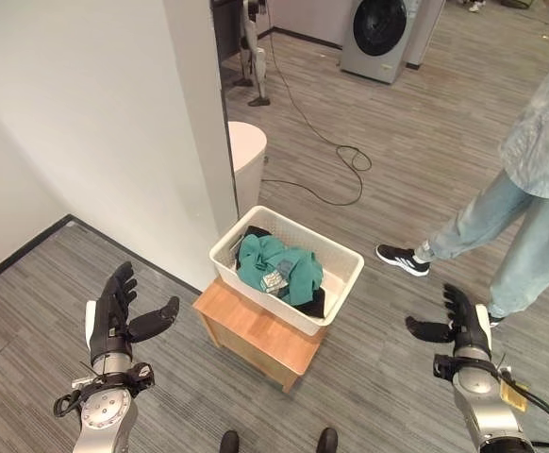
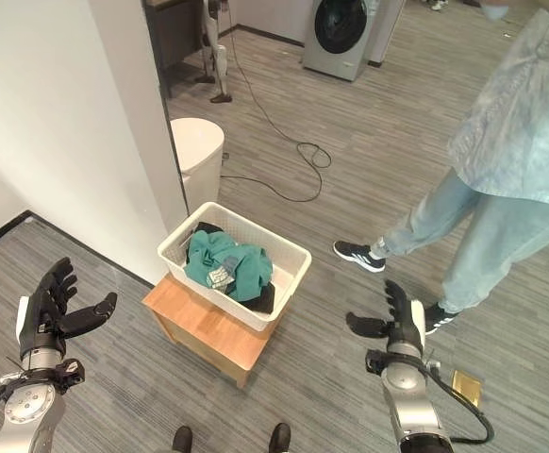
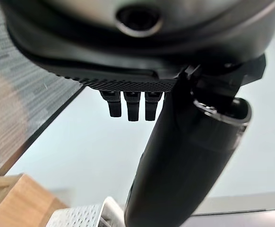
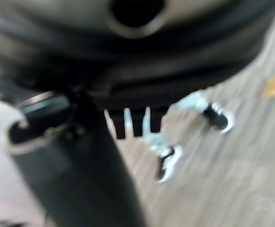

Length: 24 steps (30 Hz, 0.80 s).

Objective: Pick up bed clothes into laundry basket.

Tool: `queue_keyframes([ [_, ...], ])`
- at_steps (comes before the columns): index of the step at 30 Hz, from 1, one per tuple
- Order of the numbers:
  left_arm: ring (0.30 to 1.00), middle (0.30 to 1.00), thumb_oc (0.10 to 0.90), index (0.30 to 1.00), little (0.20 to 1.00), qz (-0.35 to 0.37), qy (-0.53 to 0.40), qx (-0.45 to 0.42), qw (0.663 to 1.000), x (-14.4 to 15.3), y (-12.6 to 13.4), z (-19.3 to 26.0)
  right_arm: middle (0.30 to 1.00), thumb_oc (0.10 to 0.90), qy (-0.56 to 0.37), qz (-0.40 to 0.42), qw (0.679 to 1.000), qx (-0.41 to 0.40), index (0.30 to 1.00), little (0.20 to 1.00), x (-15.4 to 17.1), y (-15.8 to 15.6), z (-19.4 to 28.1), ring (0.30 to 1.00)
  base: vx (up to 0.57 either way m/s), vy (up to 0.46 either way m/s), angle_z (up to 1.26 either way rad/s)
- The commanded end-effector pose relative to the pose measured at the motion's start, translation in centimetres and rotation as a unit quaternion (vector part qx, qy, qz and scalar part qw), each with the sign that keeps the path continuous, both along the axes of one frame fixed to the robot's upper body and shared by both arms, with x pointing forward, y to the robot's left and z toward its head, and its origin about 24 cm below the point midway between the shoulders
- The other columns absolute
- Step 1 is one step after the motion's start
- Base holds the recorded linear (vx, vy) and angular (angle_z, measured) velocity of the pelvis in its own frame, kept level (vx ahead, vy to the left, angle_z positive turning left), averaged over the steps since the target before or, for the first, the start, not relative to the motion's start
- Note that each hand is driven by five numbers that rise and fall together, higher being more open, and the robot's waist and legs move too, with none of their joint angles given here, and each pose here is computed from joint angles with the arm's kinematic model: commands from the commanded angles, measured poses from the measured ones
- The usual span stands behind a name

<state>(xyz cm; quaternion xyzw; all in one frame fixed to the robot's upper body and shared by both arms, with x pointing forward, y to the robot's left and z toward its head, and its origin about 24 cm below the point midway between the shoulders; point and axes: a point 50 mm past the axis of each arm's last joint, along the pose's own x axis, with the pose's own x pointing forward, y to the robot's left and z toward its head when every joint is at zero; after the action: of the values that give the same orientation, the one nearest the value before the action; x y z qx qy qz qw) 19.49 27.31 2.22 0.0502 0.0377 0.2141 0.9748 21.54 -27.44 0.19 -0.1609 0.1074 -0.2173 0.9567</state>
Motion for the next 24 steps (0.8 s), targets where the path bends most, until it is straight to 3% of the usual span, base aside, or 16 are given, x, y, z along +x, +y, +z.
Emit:
queue_keyframes([
  [1, 0.900, 0.900, 0.800, 0.900, 0.900, -0.005, -0.158, 0.048, 0.986, 2.0, 0.6, 6.1, 0.900, 0.800, -0.059, 0.042, 0.996, -0.048, 0.900, 0.900, 0.1, 0.5, 1.9, 0.900, -0.27, 0.091, 0.01],
  [7, 0.900, 0.900, 0.800, 0.900, 0.900, 0.004, -0.159, 0.106, 0.981, 1.9, 1.4, 6.7, 0.900, 0.800, -0.232, 0.134, 0.961, -0.068, 0.900, 0.900, 1.8, 3.5, 8.8, 0.900, -0.18, -0.060, 0.47],
  [12, 0.900, 0.900, 0.800, 0.900, 0.900, 0.041, -0.152, 0.088, 0.984, 1.8, 1.7, 5.7, 0.900, 0.800, -0.299, 0.179, 0.932, -0.097, 0.900, 0.900, 3.2, 4.9, 12.2, 0.900, -0.28, -0.307, 0.44],
  [17, 0.900, 0.900, 0.800, 0.900, 0.900, 0.047, -0.159, 0.049, 0.985, 1.3, 0.6, 4.7, 0.900, 0.800, -0.334, 0.220, 0.907, -0.133, 0.900, 0.900, 4.0, 6.4, 14.6, 0.900, -0.39, -0.231, 0.92],
  [24, 0.900, 0.900, 0.800, 0.900, 0.900, -0.004, -0.148, 0.043, 0.988, 1.3, -1.0, 4.2, 0.900, 0.800, -0.344, 0.226, 0.900, -0.144, 0.900, 0.900, 3.5, 6.6, 15.0, 0.900, -0.40, -0.205, 1.35],
])
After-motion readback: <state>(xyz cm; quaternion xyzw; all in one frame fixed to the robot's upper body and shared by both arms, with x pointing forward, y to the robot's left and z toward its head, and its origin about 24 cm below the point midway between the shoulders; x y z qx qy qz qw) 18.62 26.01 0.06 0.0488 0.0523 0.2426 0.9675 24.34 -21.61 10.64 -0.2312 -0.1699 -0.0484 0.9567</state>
